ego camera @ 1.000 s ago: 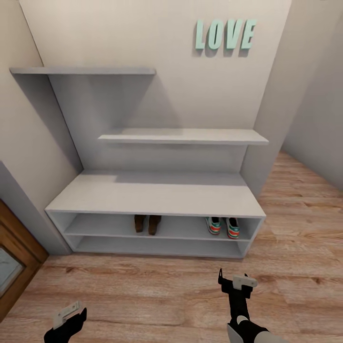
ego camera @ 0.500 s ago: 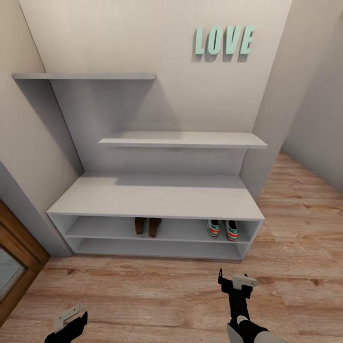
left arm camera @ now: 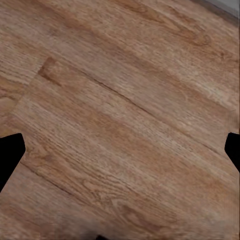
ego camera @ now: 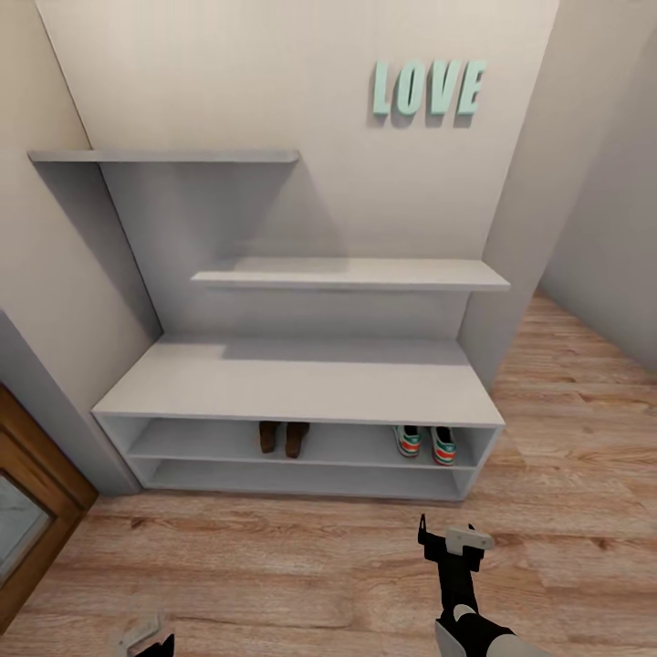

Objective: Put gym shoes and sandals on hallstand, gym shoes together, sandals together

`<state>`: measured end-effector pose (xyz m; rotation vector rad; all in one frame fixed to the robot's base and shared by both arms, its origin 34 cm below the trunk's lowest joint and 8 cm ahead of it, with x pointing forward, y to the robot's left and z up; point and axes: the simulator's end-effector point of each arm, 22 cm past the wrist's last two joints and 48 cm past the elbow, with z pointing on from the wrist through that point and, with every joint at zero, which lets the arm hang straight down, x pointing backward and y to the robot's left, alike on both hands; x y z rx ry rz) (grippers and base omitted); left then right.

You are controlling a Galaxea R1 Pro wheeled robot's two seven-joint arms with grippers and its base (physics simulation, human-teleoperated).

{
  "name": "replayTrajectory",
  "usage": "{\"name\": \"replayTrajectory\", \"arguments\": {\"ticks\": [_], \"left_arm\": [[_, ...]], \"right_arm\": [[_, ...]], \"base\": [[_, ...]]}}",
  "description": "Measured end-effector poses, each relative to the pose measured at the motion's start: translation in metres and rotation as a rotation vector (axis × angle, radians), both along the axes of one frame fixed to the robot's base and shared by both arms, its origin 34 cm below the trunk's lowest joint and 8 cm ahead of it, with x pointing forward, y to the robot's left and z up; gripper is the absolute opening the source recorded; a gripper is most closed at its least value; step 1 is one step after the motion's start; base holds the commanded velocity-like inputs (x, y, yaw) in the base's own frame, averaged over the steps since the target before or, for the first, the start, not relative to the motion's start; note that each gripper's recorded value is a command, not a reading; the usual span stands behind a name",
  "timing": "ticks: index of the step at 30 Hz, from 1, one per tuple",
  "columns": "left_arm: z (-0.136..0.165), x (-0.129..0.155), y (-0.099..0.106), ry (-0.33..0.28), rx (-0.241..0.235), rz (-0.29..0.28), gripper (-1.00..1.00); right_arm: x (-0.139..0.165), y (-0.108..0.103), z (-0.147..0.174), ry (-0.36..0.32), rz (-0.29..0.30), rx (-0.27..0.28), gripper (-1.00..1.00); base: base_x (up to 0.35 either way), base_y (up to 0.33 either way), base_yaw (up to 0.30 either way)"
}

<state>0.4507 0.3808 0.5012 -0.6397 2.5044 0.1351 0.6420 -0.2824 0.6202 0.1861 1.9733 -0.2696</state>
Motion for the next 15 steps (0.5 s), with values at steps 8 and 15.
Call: {"name": "replayTrajectory", "arguments": {"ticks": [8, 15], "left_arm": [[-0.028, -0.09, -0.023, 0.158, -0.052, 0.0, 1.0], [-0.038, -0.155, -0.027, 0.247, -0.062, 0.004, 1.0]], "right_arm": [[0.0, 0.0, 0.003, 0.0, 0.0, 0.0, 1.0], [0.0, 0.0, 0.003, 0.0, -0.001, 0.0, 1.0]], "base": [[0.0, 0.0, 0.0], [0.0, 0.0, 0.0]]}}
